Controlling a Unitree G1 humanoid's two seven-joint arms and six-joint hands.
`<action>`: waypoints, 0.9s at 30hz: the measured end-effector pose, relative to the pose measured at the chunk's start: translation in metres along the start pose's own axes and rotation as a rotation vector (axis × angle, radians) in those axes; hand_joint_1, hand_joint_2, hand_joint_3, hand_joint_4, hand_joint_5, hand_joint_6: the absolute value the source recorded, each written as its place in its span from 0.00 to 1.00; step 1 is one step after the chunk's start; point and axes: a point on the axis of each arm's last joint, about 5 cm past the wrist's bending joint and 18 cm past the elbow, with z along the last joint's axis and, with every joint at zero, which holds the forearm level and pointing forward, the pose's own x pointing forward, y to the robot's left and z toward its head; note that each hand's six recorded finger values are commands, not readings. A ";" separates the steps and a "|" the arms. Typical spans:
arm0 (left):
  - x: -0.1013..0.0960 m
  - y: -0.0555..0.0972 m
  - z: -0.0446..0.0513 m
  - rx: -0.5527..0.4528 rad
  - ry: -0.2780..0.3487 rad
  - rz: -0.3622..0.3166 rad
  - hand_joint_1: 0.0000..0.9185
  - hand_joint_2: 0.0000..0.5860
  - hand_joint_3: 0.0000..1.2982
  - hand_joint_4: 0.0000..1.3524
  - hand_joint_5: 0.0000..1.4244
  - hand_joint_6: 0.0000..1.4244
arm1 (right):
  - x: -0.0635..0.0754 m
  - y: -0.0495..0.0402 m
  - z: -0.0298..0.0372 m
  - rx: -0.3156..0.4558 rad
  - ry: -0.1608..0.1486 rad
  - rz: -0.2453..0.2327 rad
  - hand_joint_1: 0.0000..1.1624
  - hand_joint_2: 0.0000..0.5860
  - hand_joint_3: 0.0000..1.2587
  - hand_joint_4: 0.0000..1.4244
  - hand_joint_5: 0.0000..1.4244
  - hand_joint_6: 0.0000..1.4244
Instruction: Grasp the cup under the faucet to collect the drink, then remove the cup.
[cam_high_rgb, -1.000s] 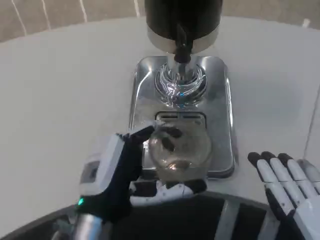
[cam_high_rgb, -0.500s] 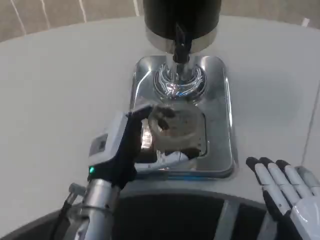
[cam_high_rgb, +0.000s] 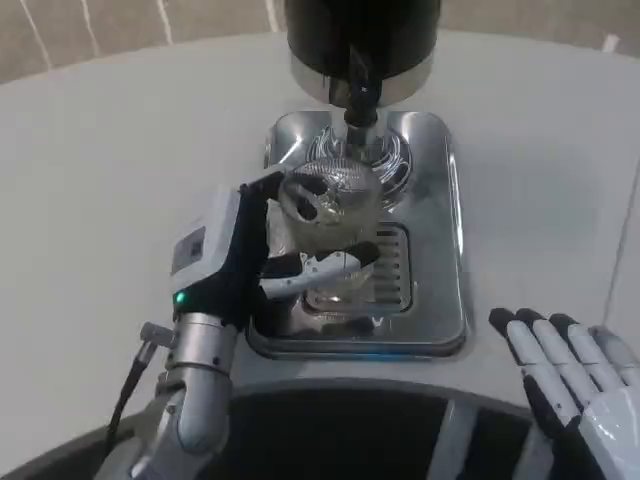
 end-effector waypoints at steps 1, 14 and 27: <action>0.000 -0.001 0.0001 0.000 0.000 0.003 0.78 0.11 0.90 0.98 1.00 1.00 | 0.000 0.0000 0.0000 0.000 0.000 0.000 0.32 0.65 0.00 0.00 0.00 0.00; 0.003 -0.009 0.0057 -0.002 -0.019 -0.009 0.76 0.12 0.88 0.97 1.00 1.00 | 0.000 0.0003 -0.0002 -0.003 0.018 -0.003 0.33 0.64 0.00 0.00 0.00 0.00; 0.004 -0.009 0.0054 -0.004 -0.018 -0.013 0.51 0.10 0.23 0.27 0.59 0.79 | 0.000 0.0016 0.0002 -0.001 0.040 -0.002 0.33 0.65 0.00 0.00 0.00 0.00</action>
